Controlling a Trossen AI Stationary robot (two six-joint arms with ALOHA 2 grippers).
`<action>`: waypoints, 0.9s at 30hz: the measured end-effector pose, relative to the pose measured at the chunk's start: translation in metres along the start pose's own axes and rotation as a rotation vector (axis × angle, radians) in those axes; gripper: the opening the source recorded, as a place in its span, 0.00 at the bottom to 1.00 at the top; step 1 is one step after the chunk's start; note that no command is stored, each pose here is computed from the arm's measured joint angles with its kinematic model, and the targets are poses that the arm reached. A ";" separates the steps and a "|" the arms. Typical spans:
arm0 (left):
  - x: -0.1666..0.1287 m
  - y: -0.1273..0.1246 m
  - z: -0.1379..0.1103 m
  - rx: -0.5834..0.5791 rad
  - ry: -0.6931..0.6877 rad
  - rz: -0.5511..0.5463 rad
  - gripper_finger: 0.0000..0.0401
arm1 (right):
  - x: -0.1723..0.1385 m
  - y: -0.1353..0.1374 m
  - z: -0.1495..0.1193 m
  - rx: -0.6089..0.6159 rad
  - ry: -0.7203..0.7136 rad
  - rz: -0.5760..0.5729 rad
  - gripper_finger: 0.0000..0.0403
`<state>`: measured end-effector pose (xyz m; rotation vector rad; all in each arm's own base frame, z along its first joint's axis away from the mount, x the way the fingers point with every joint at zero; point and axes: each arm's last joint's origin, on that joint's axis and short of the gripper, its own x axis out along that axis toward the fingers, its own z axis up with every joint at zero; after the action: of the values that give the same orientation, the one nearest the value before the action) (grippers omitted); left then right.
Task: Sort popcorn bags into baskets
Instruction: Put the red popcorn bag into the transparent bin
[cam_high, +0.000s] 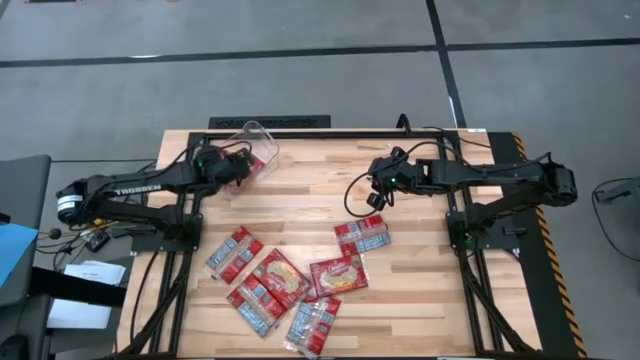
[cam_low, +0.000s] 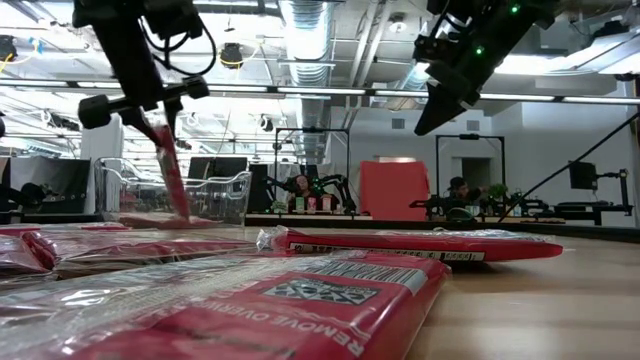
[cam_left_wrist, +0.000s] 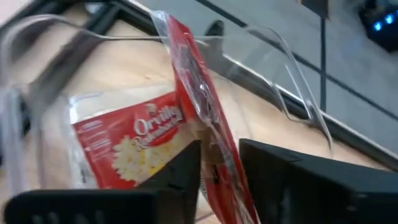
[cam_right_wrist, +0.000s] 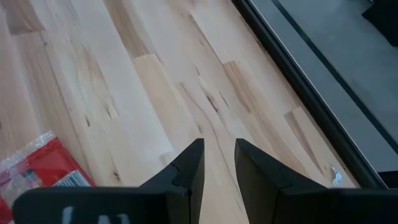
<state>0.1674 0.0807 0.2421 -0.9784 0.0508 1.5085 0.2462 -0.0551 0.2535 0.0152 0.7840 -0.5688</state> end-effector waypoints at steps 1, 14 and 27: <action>0.001 -0.001 0.001 0.010 0.008 -0.009 0.31 | 0.000 0.000 0.000 0.000 0.000 0.001 0.29; -0.016 0.013 0.026 0.013 0.055 -0.056 0.56 | 0.000 0.000 0.000 -0.001 0.003 0.016 0.41; -0.033 -0.001 0.026 0.036 0.268 -0.335 0.56 | 0.007 0.008 -0.025 0.107 0.120 0.128 0.43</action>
<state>0.1496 0.0689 0.2787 -1.0957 0.0997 1.0628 0.2379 -0.0464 0.2292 0.1983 0.8621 -0.4908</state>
